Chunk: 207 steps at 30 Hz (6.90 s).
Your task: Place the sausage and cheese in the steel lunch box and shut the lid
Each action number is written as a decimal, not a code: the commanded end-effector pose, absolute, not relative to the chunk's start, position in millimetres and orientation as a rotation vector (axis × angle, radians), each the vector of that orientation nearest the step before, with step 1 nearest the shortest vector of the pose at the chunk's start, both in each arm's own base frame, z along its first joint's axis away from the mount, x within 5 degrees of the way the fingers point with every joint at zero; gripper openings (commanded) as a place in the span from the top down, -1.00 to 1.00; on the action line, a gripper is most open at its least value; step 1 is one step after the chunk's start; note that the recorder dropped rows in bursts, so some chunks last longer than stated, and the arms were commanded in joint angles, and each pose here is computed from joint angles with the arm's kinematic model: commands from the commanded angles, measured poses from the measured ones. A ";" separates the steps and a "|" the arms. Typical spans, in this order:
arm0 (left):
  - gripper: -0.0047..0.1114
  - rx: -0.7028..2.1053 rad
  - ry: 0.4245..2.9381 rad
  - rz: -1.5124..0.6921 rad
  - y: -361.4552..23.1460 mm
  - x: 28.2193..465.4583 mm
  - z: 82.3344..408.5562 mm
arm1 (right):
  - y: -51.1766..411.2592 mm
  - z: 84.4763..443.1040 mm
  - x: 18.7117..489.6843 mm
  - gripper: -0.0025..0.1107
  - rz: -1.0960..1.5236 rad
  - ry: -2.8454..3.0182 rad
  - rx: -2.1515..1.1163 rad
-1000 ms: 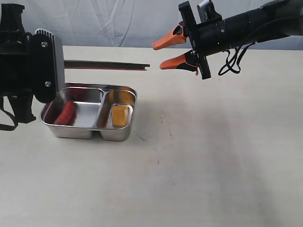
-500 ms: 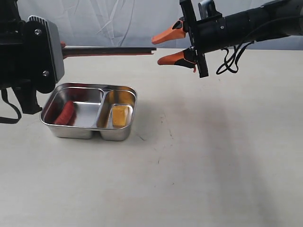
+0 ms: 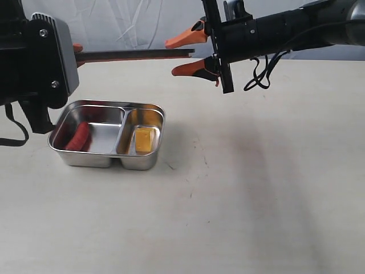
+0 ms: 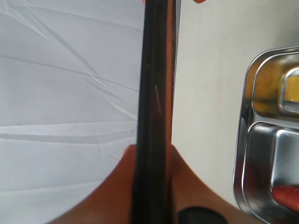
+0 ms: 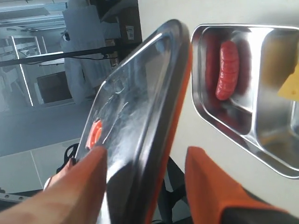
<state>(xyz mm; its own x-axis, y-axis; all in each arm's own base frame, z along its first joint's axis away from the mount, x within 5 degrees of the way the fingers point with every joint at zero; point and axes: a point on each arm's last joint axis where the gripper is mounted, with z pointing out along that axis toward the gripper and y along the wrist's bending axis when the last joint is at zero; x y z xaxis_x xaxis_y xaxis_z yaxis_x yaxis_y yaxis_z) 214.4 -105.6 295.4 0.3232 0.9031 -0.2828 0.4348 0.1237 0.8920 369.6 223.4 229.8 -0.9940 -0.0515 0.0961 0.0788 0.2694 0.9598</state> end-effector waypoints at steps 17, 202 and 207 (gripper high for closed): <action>0.92 1.293 1.433 0.365 -106.0 214.6 296.5 | 226.0 233.1 368.7 0.96 -1.921 -2.431 0.104; 0.91 -0.324 1.968 -1.609 -12.9 292.9 257.0 | 241.7 300.9 262.8 0.97 -2.100 -2.909 0.293; 0.91 -0.215 2.059 -1.531 -8.8 293.1 258.7 | 254.6 277.2 265.6 0.97 -2.013 -2.889 0.264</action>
<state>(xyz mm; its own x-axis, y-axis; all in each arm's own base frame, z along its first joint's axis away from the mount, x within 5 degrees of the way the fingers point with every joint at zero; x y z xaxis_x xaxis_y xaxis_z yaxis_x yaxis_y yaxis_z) 298.0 -4.2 252.1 -0.7919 -0.5339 -0.2964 0.1296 0.3274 -0.9360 270.2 242.5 294.7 -0.9005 0.1880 -0.3920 -0.3131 0.3450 0.8848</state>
